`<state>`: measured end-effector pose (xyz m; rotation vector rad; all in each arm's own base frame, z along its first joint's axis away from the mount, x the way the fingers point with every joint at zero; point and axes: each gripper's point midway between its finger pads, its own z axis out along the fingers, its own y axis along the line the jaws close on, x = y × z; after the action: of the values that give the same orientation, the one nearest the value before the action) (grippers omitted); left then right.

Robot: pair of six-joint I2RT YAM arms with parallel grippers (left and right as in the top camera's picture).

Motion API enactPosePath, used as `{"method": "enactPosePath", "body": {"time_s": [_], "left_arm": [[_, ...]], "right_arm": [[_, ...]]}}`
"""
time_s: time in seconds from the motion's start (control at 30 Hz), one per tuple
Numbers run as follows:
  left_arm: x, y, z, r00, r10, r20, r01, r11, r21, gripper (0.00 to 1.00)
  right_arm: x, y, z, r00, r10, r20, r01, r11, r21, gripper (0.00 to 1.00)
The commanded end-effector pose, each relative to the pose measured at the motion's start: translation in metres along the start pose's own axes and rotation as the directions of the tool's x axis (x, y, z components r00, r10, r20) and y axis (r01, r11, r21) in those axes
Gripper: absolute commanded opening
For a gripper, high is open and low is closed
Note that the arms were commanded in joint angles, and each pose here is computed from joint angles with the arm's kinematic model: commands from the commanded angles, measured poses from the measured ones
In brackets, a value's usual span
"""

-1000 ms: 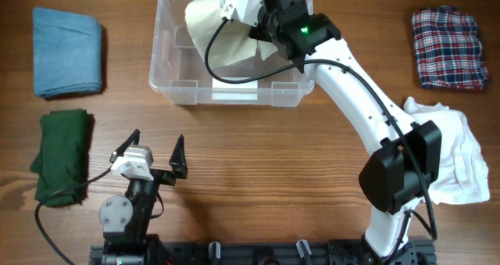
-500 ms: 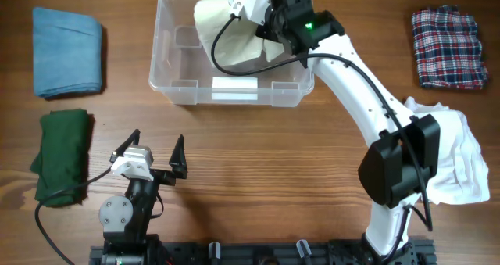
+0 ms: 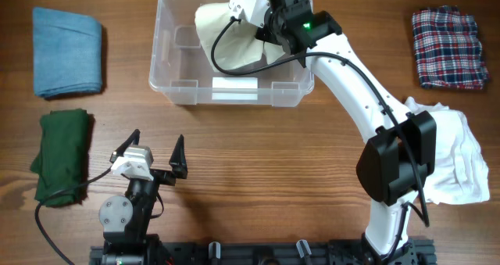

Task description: Pack container

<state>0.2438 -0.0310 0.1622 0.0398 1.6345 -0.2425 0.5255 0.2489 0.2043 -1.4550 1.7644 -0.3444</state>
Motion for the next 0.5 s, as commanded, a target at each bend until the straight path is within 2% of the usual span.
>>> {"method": "enactPosePath", "body": {"time_s": [0.0, 0.2, 0.47], "left_arm": [[0.002, 0.0, 0.0, 1.0, -0.006, -0.001, 0.006, 1.0, -0.004, 1.0], [0.002, 0.0, 0.0, 1.0, -0.006, -0.002, 0.006, 1.0, -0.003, 1.0], [0.002, 0.0, 0.0, 1.0, -0.006, -0.001, 0.006, 1.0, -0.003, 1.0]], "right_arm": [[-0.016, -0.009, -0.003, 0.998, -0.016, 0.067, 0.015, 1.0, 0.02, 0.04], [-0.008, 0.005, 0.006, 0.999, 0.013, 0.034, -0.012, 1.0, -0.027, 0.04], [-0.016, 0.016, -0.022, 0.998, 0.052, 0.024, -0.05, 0.995, -0.083, 0.04]]}}
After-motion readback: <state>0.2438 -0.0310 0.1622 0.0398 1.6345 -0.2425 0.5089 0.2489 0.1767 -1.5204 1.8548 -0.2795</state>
